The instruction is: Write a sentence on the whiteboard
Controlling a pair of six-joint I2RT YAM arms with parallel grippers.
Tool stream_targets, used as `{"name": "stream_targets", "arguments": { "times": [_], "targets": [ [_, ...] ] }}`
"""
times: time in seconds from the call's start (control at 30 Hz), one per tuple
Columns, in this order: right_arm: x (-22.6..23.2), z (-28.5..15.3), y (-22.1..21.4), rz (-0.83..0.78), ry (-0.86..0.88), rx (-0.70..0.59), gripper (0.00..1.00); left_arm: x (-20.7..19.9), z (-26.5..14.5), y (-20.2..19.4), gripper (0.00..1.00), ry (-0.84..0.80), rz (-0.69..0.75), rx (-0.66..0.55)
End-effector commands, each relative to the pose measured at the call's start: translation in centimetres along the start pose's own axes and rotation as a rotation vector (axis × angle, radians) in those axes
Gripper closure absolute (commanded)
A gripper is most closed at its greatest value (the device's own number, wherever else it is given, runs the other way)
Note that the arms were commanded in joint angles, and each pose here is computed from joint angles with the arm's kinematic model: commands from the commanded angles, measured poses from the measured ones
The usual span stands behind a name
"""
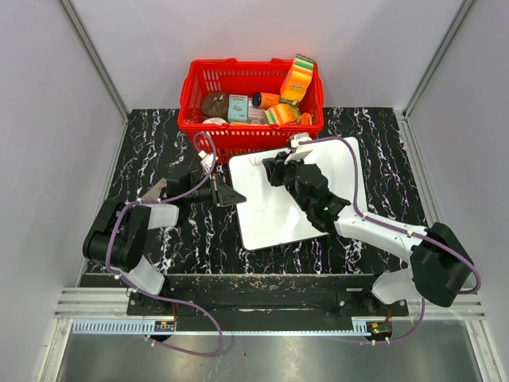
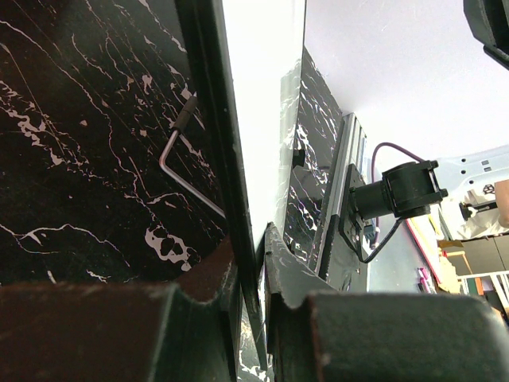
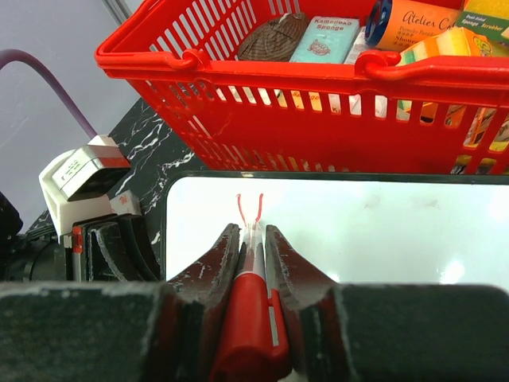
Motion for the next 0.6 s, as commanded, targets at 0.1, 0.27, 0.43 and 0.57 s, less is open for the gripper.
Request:
{"name": "stream_targets", "arguments": {
  "times": [0.1, 0.27, 0.43, 0.57],
  "targets": [
    [0.06, -0.76, -0.79, 0.013, 0.014, 0.034, 1.0, 0.23, 0.69, 0.12, 1.0, -0.026, 0.132, 0.007],
    [-0.04, -0.87, -1.15, 0.013, 0.008, 0.044, 1.0, 0.22, 0.65, 0.17, 1.0, -0.026, 0.133, 0.005],
    [-0.21, -1.03, -1.16, 0.012, 0.001, 0.047, 1.0, 0.22, 0.68, 0.1, 1.0, -0.027, 0.129, 0.008],
    [-0.27, -1.24, -1.25, 0.013, 0.002, 0.053, 1.0, 0.2, 0.68, 0.13, 1.0, -0.026, 0.132, 0.006]
  ]
}}
Point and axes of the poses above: each gripper's point midway between its finger pads, its own z axis out along the fingers, its own x axis along the line the jaws close on, y = z × x, the point moved 9 cm from there along -z, back along the fingers, and after that the axes turned 3 degrees about -z, right-handed, at the moved point
